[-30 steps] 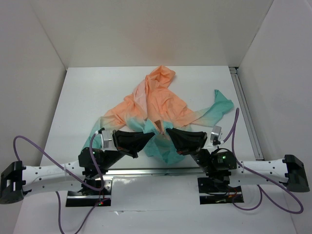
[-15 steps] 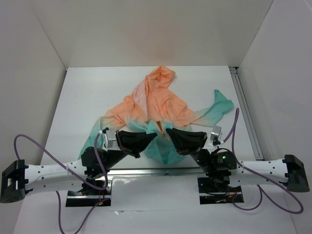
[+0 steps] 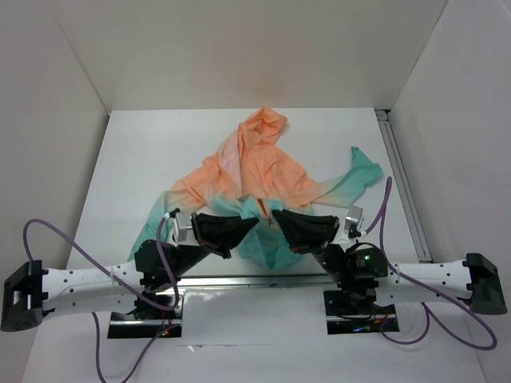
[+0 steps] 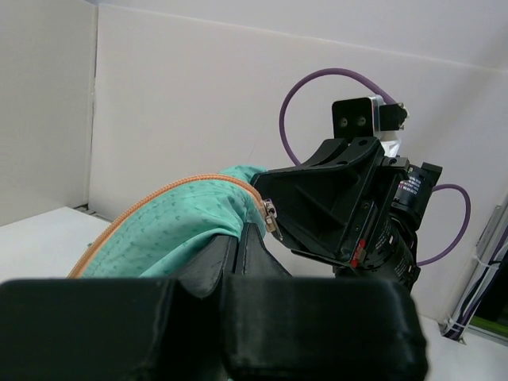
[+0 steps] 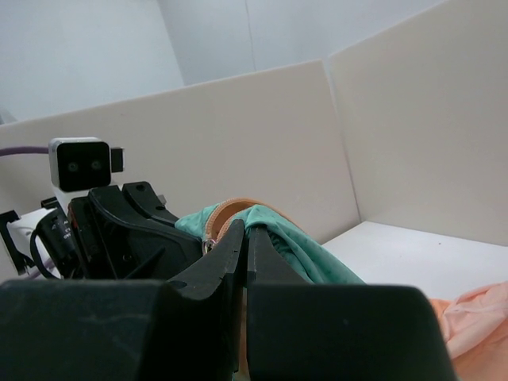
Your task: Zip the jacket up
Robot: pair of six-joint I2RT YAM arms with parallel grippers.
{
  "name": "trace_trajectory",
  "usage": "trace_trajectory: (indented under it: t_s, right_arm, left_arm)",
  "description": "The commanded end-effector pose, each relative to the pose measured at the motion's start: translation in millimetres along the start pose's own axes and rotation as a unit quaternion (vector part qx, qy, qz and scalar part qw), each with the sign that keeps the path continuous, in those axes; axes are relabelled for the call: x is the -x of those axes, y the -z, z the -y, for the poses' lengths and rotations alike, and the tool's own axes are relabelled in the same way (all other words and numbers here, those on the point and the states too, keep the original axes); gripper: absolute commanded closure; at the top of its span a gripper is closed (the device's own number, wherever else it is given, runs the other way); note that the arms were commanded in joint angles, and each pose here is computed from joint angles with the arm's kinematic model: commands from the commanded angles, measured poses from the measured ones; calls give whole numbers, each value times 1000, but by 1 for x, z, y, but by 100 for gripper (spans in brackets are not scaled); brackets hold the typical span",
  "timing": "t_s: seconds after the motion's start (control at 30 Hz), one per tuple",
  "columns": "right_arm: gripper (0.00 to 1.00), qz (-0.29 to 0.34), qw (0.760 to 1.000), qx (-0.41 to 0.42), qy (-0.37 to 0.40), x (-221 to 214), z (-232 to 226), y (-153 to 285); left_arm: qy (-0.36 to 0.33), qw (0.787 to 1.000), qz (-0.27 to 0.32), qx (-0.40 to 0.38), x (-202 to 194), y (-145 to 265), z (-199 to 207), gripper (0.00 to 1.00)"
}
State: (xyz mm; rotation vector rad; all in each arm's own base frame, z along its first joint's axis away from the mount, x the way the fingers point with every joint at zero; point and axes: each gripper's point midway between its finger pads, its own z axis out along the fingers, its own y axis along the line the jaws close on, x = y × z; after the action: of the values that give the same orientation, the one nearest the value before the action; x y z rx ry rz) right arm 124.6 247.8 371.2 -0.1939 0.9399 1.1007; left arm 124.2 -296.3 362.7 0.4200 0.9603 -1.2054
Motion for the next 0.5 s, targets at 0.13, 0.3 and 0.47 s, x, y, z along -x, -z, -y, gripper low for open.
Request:
trace_trajectory:
  t_s: [0.13, 0.3, 0.47]
  right_arm:
    - [100, 42, 999, -2, -6, 23, 1, -3]
    - [100, 38, 999, -2, -4, 21, 1, -3]
    - [100, 38, 999, -2, -4, 21, 1, -3]
  left_arm:
    - [7, 999, 24, -23, 24, -14, 13, 100]
    - [6, 1000, 12, -26, 24, -15, 15, 100]
    - [4, 1000, -5, -18, 18, -12, 12, 100]
